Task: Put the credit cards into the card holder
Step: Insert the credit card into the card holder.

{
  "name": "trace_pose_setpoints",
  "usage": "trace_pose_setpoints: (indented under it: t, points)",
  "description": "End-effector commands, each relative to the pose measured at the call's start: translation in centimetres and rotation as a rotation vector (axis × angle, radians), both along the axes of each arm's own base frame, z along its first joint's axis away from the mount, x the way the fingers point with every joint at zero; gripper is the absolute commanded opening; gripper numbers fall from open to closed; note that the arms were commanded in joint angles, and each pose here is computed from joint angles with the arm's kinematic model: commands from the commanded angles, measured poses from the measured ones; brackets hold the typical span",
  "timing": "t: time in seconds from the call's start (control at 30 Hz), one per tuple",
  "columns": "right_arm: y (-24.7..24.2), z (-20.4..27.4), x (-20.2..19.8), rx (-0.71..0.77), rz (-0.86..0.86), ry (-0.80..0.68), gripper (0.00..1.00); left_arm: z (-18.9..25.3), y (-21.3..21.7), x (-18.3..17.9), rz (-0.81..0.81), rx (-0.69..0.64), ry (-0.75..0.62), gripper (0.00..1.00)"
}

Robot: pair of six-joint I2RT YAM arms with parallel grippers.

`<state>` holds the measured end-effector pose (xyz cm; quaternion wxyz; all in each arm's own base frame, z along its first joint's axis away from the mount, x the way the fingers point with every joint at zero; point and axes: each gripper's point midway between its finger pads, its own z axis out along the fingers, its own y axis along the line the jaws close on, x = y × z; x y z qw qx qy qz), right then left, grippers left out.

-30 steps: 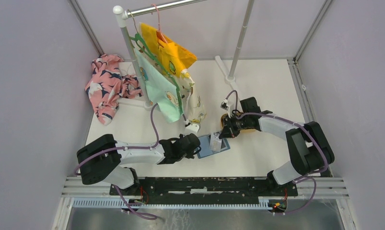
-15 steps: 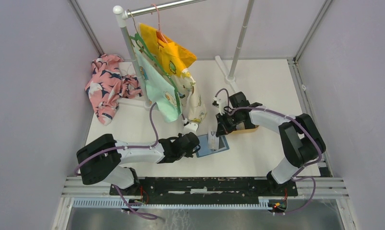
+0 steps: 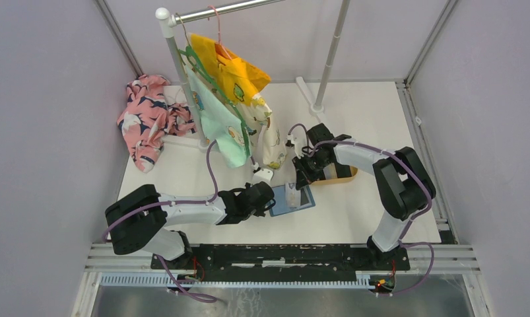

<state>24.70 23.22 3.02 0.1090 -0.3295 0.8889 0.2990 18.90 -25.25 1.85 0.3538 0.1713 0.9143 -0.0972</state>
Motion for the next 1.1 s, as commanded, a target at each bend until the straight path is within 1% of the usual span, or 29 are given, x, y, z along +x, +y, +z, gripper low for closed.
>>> trace_pose_setpoints:
  t: [0.0,0.13,0.27,0.73,1.07]
  points:
    - [-0.8,-1.0,-0.9,-0.071,0.048,0.049,0.08,2.1,-0.9,1.8,-0.005,-0.021,-0.086,0.17]
    - [-0.8,-1.0,-1.4,-0.087,0.09,0.102,0.06,2.2,-1.0,1.9,-0.008,-0.021,-0.092,0.17]
    - [-0.7,-1.5,-1.9,-0.11,0.111,0.112,0.05,2.3,-1.0,1.9,-0.013,-0.029,-0.097,0.17]
    - [-0.3,-2.9,-2.0,-0.138,0.084,0.184,0.09,3.1,-1.4,1.8,-0.035,-0.064,-0.107,0.17]
    - [-1.3,-2.4,-2.1,-0.134,0.046,0.145,0.1,3.1,-1.3,1.8,-0.036,-0.06,-0.11,0.17]
